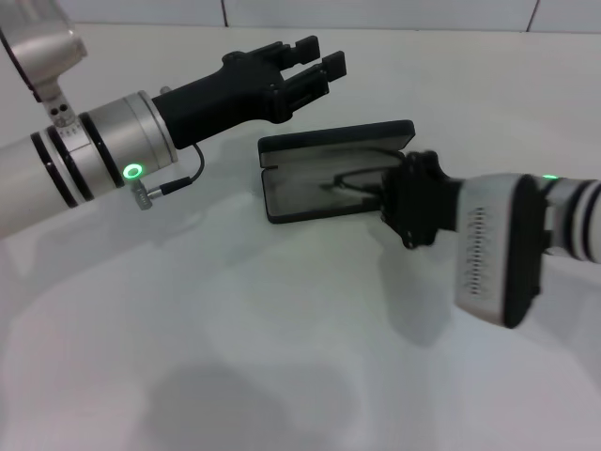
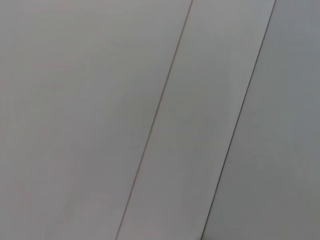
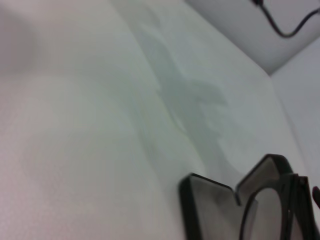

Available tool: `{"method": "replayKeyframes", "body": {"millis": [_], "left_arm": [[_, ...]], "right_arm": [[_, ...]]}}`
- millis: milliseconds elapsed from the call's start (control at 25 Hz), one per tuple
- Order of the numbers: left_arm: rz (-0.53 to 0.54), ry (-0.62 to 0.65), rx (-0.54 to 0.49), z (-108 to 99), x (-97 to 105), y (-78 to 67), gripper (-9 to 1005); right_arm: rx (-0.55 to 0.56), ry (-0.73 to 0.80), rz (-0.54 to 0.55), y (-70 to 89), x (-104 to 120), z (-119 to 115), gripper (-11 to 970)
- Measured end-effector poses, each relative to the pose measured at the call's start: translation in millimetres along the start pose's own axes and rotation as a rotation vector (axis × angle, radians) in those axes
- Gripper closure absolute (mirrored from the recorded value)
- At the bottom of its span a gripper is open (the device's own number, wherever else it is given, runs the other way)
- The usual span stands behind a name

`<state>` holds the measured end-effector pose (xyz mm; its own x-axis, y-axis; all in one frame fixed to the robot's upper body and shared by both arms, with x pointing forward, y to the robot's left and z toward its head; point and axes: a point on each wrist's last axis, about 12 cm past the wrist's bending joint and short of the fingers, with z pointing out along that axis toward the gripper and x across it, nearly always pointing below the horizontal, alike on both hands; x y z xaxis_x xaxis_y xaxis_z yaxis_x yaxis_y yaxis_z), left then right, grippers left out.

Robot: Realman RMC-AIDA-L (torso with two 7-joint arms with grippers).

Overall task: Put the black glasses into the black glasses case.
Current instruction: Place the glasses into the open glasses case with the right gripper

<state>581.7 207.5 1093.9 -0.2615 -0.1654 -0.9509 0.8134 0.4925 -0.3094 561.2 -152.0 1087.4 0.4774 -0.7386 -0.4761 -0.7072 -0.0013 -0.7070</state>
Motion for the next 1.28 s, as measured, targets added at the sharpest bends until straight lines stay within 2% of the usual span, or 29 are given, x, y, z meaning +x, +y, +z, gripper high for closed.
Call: {"method": "replayKeyframes", "body": {"millis": [120,200,240,480,680,1200,1280], "left_arm": [[0.004,0.006,-0.001,3,-1,0.4,513],[0.007,0.012,-0.006,3,-1,1.3,513],[0.008,0.014,-0.006,3,-1,1.4,513],[0.016,0.021,0.004,7,-2,0.8,513],[0.015,0.023,0.003,7,-2,0.7,512],[0.001,0.031,-0.001,5,5,-0.7,512],[0.008,0.033,-0.002,5,6,-0.9,512]], "right_arm": [[0.068,0.052,-0.067,0.2,-8,13,893],[0.068,0.052,-0.067,0.2,-8,13,892],[0.114,0.075,-0.118,-0.2,-17,24,892],[0.103,0.070,-0.108,0.8,-22,33,891],[0.083,0.087,-0.086,3.3,-17,36,890],[0.089,0.107,-0.132,10.9,-19,42,887],[0.095,0.110,-0.141,13.1,-20,42,818]]}}
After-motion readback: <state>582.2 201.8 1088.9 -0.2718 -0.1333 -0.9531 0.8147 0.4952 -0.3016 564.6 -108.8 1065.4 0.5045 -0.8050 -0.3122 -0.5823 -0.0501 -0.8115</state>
